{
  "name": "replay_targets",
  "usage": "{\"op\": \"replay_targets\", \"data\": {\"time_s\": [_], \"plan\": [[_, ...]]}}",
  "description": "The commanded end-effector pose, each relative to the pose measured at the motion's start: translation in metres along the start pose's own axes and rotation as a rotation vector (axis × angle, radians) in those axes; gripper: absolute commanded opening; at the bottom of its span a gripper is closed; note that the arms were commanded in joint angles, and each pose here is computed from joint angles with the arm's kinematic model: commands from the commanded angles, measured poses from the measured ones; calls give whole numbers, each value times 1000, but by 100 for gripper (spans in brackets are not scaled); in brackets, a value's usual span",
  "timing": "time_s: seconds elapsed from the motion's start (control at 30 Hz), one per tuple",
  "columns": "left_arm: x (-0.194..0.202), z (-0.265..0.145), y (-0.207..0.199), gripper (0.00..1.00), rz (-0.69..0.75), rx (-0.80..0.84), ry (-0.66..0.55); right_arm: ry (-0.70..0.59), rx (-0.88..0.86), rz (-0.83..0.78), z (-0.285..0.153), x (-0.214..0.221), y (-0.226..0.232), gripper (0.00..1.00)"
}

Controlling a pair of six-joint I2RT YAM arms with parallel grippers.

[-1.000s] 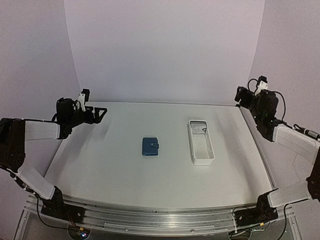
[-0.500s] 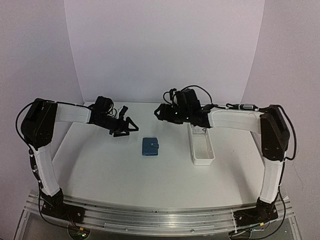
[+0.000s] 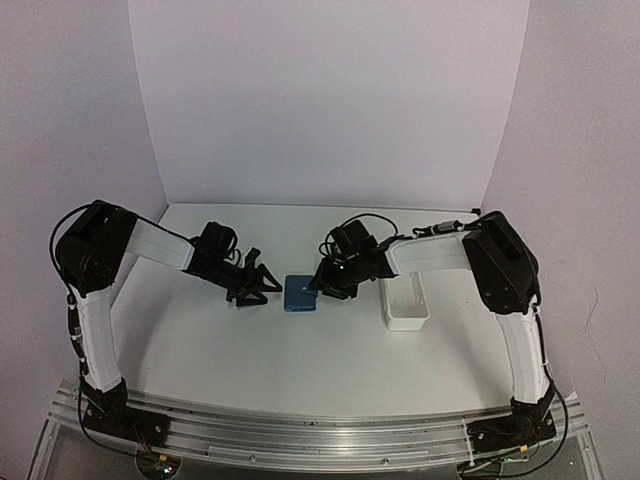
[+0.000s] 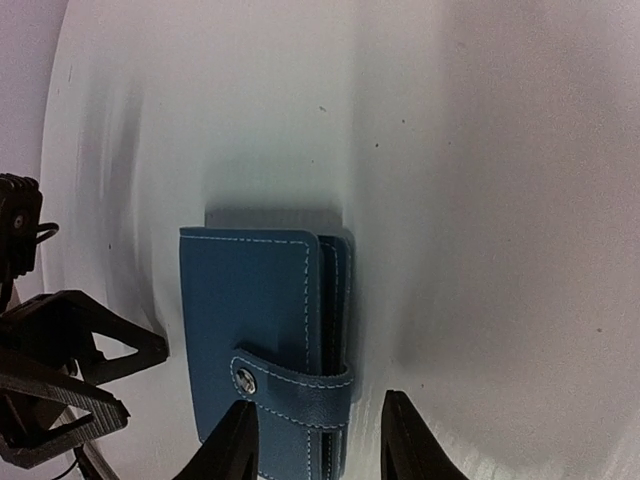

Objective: Put the credit cards into the card holder
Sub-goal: Open the card holder at the center of the board.

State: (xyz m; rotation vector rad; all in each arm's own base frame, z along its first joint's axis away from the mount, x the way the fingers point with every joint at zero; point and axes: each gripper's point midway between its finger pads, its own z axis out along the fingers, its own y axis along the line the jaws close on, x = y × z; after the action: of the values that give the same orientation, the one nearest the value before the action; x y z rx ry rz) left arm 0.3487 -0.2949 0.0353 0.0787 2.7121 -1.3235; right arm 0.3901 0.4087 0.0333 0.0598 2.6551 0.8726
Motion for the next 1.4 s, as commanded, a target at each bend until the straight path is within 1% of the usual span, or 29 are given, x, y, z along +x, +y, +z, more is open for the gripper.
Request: {"op": "replay_targets", "data": {"time_s": [0.0, 0.17, 0.23, 0.3, 0.37, 0.43, 0.47, 0.53, 0.6, 0.67, 0.7, 0.73, 0.87, 0.93, 0.97, 1.03, 1.07, 1.1, 1.13, 1.17, 1.23, 1.37], "plan": [[-1, 16, 15, 65, -90, 11, -22, 56, -69, 26, 14, 6, 13, 37], [0, 33, 23, 65, -124, 41, -16, 66, -83, 44, 19, 14, 5, 32], [2, 41, 29, 65, -154, 51, 9, 72, -95, 53, 22, 17, 3, 31], [6, 51, 37, 62, -190, 64, 38, 77, -121, 56, 25, 19, 4, 31], [5, 51, 35, 58, -187, 87, 31, 85, -137, 52, 27, 21, 5, 30], [4, 52, 32, 49, -181, 105, 33, 86, -142, 50, 28, 22, 4, 30], [4, 52, 30, 46, -179, 111, 35, 87, -145, 49, 28, 22, 4, 30], [2, 52, 24, 36, -172, 142, 40, 89, -150, 46, 29, 23, 3, 30], [0, 51, 17, 22, -164, 176, 39, 99, -156, 41, 30, 25, 3, 30], [-1, 51, 12, 15, -155, 198, 39, 98, -157, 38, 31, 24, 2, 30], [-3, 51, 4, 7, -132, 224, 40, 96, -159, 32, 31, 23, 3, 30], [-2, 51, 0, 1, -119, 238, 44, 98, -163, 27, 31, 24, 4, 30], [-5, 48, -8, 0, -112, 247, 48, 87, -177, 15, 27, 17, 10, 31], [-11, 37, -12, 0, -56, 190, 33, 12, -150, -16, 9, 0, 16, 37], [-12, 30, -14, 0, -31, 157, 30, -39, -108, -41, -2, -11, 16, 41], [-21, 10, -28, 0, 66, 97, -19, -142, -31, -94, -30, -35, 24, 48], [-21, 5, -31, 0, 94, 76, -31, -149, -20, -112, -36, -35, 27, 48], [-27, -9, -41, 0, 164, 40, -85, -209, 19, -142, -50, -45, 35, 51], [-29, -16, -46, 0, 210, 6, -119, -244, 40, -180, -57, -46, 44, 53], [-33, -22, -50, 0, 250, -22, -151, -256, 39, -195, -61, -45, 50, 54], [-36, -27, -53, 0, 284, -74, -178, -256, 28, -212, -61, -37, 62, 55], [-35, -25, -58, 0, 298, -116, -188, -240, 10, -227, -53, -26, 74, 53]]}}
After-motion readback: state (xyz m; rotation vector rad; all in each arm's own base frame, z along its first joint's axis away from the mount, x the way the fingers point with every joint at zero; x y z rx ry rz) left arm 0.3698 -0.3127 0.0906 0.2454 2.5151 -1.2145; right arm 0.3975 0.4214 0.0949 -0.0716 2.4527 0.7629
